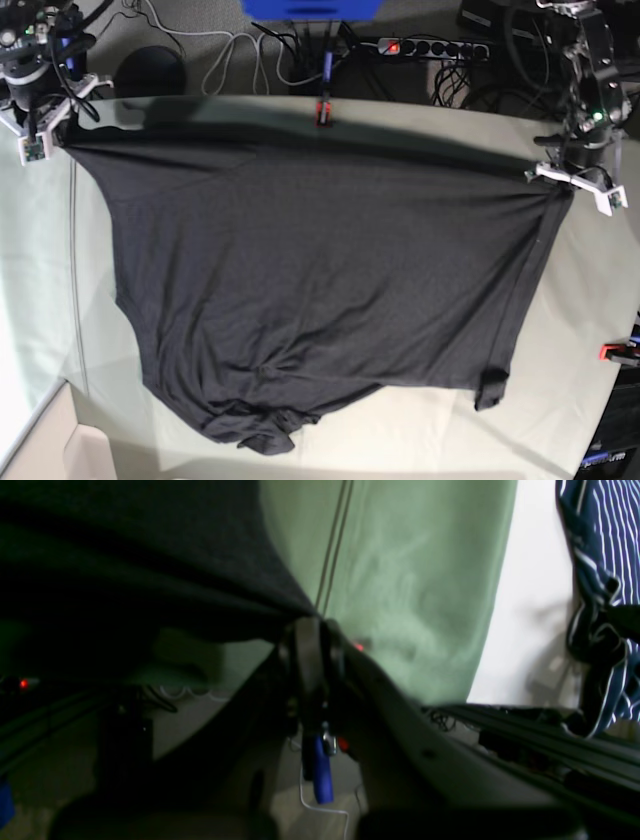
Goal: Layout the t-shirt on the table in an organized manner, then fold the t-shirt properly
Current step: 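Hold the shirt edge with both grippers and drag it to straighten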
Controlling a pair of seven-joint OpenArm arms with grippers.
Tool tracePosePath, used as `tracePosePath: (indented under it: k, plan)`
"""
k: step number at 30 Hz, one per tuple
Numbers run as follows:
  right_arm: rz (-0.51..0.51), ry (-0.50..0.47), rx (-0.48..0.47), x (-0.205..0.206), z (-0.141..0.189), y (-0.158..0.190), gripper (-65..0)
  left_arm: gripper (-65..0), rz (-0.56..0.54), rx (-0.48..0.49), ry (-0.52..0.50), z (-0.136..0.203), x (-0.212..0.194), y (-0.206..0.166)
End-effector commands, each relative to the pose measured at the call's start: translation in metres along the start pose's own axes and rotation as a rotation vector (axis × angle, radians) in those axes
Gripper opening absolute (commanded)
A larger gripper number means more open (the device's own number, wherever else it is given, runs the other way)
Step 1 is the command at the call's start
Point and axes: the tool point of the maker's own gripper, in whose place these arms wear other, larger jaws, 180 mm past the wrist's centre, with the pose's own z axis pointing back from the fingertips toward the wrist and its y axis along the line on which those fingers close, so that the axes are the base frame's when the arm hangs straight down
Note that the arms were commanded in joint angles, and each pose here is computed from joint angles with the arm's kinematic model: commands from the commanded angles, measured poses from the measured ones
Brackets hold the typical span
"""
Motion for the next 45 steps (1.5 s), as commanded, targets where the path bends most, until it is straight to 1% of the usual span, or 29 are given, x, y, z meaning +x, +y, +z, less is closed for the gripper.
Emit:
tracePosePath:
  k: [1,7,9,12,18,27,35,40,45]
  plan:
    - [0.001,-0.017,-0.005,0.003,0.001,-0.002,-65.0,-64.9,-0.001,0.019,-0.026,0.003,0.005,0.006]
    - [-0.046,0.063,0.055,-0.030,-0.015,0.013,-65.0,-64.9,-0.009,0.028,0.015,0.007,-0.017,0.011]
    - [-0.070,0.059,0.076,-0.037,-0.021,0.019,-65.0,-64.9,-0.003,0.036,0.043,0.004,-0.028,0.015]
    - [-0.105,0.025,0.104,-0.043,-0.028,0.028,-65.0,-64.9,0.009,0.052,0.095,-0.001,-0.047,0.021]
    - [-0.138,0.040,0.131,-0.056,-0.033,0.037,-65.0,-64.9,0.029,0.054,0.121,-0.010,-0.054,0.020]
    - [-0.125,0.027,0.116,-0.052,-0.027,0.033,-65.0,-64.9,0.036,0.055,0.110,-0.011,-0.048,0.020]
    - [-0.138,-0.022,0.117,-0.046,0.005,0.031,-65.0,-64.9,0.013,0.048,0.075,0.000,-0.037,0.019]
    - [-0.143,-0.013,0.121,-0.049,0.004,0.033,-65.0,-64.9,0.003,0.038,0.029,0.005,-0.021,0.016]
    - [-0.155,0.002,0.132,-0.055,0.000,0.036,-65.0,-64.9,0.007,0.039,0.035,0.003,-0.022,0.015]
